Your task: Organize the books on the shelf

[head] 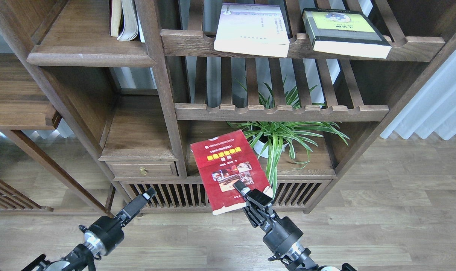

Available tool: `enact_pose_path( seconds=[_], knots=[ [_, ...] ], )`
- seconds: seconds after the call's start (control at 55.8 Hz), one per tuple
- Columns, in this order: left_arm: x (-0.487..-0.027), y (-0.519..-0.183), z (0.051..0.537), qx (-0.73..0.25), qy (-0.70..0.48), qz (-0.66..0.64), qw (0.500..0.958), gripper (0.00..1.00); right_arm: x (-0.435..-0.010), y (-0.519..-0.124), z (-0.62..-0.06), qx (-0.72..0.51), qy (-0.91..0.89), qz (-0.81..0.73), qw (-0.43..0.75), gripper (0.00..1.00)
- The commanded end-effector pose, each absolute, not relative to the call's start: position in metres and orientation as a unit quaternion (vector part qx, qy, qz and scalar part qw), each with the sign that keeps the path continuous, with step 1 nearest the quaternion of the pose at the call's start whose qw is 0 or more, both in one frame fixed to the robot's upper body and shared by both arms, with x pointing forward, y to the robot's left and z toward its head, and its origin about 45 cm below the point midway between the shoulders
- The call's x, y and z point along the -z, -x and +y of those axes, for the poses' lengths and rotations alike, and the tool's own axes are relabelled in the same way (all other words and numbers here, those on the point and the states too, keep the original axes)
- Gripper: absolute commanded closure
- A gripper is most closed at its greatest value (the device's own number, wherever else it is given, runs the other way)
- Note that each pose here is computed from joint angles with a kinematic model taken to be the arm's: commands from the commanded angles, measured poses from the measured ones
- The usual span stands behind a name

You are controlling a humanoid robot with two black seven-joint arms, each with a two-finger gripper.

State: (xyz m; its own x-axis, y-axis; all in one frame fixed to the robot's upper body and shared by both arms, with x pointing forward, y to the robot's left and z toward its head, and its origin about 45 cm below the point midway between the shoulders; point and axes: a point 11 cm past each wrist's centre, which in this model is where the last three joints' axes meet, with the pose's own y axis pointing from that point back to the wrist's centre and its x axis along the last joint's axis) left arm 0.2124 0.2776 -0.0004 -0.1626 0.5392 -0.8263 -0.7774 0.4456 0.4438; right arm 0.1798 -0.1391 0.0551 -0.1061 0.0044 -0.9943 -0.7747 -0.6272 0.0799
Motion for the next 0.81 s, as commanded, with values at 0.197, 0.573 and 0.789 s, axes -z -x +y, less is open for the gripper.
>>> enact_pose_path(
  seconds=[0.197, 0.573, 0.789],
  knots=[
    [0.035, -0.184, 0.315, -0.562, 0.05, 0.576, 0.592, 0.0, -0.033, -0.157, -0.142, -0.689, 0.596, 0.33, 0.245, 0.92],
    [0.038, -0.176, 0.294, -0.541, 0.049, 0.59, 0.597, 0.0, -0.029, -0.151, -0.143, -0.691, 0.596, 0.333, 0.238, 0.92],
    [0.017, -0.195, 0.285, -0.518, 0.073, 0.583, 0.621, 0.0, -0.029, -0.15, -0.143, -0.692, 0.594, 0.335, 0.239, 0.91]
  ],
)
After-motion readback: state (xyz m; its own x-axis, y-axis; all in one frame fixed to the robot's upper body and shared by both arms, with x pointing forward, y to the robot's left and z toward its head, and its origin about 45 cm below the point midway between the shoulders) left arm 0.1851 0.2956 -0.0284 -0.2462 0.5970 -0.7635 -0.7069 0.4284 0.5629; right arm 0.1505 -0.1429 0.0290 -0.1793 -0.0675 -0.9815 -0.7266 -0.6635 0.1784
